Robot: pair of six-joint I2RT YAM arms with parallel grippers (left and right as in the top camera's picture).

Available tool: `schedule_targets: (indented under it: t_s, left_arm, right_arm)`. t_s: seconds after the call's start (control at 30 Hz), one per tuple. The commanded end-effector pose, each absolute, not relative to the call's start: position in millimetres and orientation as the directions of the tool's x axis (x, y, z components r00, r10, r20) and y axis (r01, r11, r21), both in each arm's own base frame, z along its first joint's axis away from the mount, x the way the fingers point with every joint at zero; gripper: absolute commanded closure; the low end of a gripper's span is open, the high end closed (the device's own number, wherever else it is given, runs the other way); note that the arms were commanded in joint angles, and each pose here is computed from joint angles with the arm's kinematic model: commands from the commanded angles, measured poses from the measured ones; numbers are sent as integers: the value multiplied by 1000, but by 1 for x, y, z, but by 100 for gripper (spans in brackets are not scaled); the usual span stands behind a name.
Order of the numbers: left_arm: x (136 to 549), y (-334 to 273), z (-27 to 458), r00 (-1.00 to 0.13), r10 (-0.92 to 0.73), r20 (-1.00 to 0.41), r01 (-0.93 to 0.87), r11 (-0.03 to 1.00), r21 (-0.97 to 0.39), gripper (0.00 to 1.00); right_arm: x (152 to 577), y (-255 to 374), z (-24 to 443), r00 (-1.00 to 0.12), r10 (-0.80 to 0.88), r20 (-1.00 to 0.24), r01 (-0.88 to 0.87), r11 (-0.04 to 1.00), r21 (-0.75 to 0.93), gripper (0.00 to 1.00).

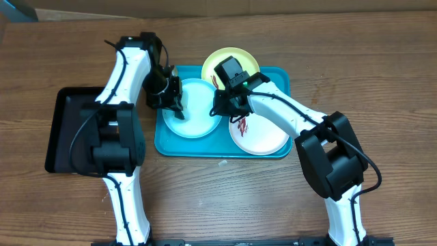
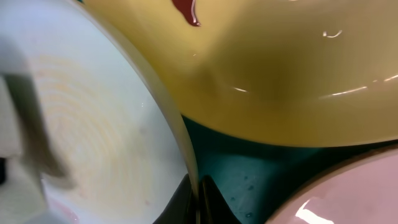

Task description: Clean dirty plates on tray and stack at the side

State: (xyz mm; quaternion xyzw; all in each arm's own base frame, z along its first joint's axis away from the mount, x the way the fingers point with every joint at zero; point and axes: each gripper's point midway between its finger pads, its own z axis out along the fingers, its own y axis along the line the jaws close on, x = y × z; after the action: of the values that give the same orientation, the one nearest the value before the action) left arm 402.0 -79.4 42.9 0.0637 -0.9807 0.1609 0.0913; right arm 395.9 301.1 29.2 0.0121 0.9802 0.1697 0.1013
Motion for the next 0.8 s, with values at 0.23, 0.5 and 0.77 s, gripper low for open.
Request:
schedule_targets:
  t_s: [0.23,0.5,0.77]
  left_arm:
    - [386,-71,26,-968,-114,223,-167,957,-235,96]
    - [374,-20,10,-954,-214,209,-203,976,74,96]
    - [374,12,11,-949,-275,152,-230,937,263,96]
  right_arm:
    - [395,304,27,-977,59,-205,-12,945,326,96]
    - [394,304,27,-978,59,-202,-10,945,325,96]
    - [393,303,26,-979,58,-197,-9,947,322,96]
